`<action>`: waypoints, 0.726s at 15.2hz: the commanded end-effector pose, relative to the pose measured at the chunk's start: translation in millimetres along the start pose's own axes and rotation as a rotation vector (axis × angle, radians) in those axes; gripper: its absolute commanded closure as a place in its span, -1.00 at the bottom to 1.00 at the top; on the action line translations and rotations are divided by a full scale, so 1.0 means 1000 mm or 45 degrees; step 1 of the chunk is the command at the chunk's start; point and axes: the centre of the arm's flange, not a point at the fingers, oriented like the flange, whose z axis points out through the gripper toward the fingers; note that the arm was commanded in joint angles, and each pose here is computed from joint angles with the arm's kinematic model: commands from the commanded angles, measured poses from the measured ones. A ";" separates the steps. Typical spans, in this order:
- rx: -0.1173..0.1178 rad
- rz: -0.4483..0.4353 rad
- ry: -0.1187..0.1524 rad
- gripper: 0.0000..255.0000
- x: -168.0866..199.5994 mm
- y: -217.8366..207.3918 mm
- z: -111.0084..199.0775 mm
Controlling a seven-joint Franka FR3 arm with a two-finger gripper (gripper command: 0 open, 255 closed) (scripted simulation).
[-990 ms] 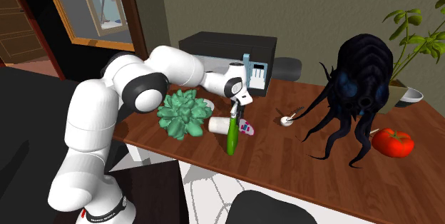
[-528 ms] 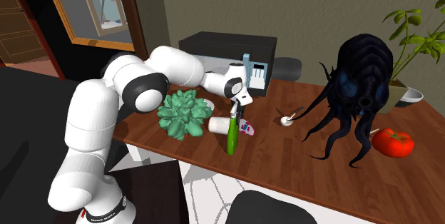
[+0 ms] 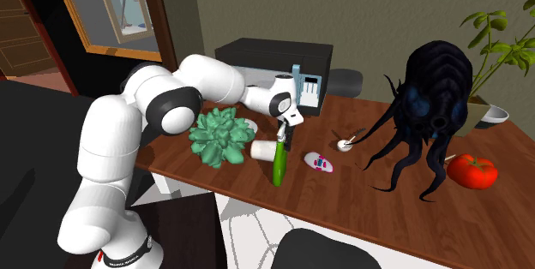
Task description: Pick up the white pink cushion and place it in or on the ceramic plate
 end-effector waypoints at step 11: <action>-0.174 0.034 -0.012 -1.00 0.088 0.006 -0.015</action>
